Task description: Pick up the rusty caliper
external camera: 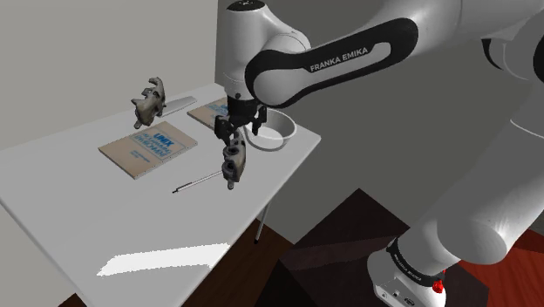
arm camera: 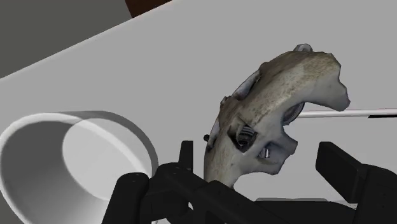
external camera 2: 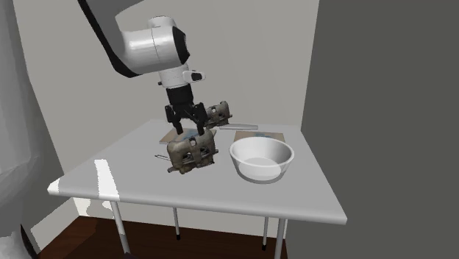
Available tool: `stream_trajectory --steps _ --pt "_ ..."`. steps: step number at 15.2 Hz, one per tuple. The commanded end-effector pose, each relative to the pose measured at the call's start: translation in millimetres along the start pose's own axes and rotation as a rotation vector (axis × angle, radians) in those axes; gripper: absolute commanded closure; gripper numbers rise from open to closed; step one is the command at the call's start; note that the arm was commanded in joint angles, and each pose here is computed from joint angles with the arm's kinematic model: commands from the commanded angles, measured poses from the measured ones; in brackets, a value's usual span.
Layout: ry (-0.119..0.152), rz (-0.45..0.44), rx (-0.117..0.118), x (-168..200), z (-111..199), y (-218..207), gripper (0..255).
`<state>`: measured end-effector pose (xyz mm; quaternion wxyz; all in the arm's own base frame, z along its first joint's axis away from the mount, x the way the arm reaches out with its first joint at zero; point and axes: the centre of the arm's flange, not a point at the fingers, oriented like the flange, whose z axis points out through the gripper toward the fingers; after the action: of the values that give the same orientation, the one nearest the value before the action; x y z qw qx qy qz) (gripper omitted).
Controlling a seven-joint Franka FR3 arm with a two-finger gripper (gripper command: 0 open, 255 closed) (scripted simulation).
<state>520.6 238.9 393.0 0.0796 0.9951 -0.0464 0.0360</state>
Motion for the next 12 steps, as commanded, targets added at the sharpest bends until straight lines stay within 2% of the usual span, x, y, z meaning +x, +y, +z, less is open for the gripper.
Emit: stream_trajectory --steps 1,8,9,12 --pt "0.003 0.003 0.000 3 10 -5 0" --pt "0.003 0.003 0.000 0 39 -9 0" --pt "0.003 0.003 0.000 1 39 -9 255" --pt "0.003 0.003 0.000 1 39 -9 255"
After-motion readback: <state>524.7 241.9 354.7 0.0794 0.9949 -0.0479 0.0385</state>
